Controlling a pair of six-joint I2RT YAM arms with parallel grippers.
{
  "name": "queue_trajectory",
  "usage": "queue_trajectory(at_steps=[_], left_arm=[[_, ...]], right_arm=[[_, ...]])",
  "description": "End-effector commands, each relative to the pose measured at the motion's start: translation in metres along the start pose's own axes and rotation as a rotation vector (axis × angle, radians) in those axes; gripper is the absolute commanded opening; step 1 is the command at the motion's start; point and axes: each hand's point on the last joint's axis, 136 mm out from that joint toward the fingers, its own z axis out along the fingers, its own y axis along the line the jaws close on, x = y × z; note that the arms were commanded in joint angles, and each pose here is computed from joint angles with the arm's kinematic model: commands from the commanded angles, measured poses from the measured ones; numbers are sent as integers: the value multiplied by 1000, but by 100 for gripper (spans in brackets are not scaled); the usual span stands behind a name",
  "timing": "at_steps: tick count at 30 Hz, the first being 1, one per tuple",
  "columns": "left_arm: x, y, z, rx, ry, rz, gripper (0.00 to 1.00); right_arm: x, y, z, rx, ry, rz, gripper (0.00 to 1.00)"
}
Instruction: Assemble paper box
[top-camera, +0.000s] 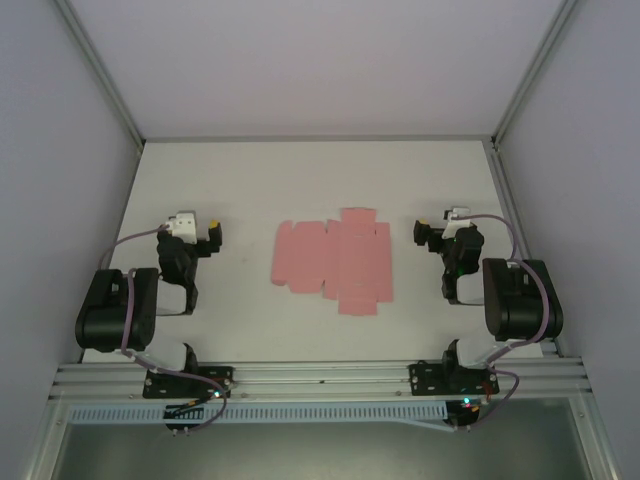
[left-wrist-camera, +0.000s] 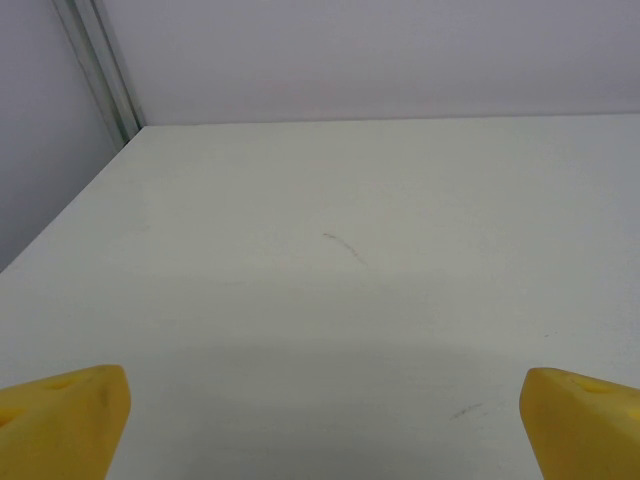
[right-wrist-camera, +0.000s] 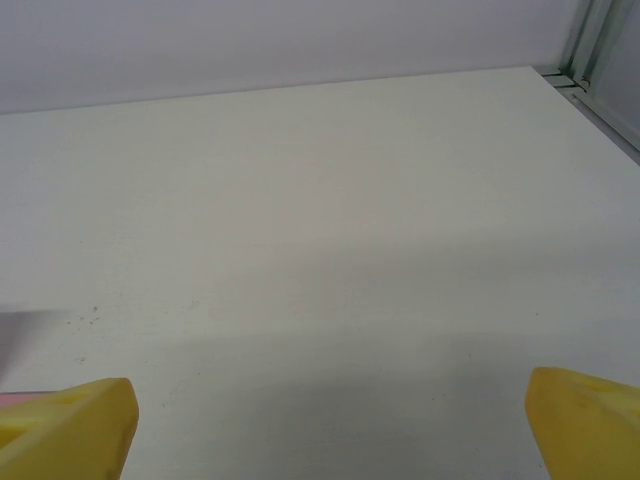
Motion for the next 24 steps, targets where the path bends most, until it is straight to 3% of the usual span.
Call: queue_trajectory(at_steps=[1,19,24], left_arm=[[-10,-2,4,9,-31,18,100],[-9,-8,5,49,-23,20,100],[-29,10,6,-46,-6,-7,100]], right_arm=[[-10,0,2,-4,-28,20,100],[-11,-3,1,17,-32,27,100],[-31,-3,-3,35,1,30,100]])
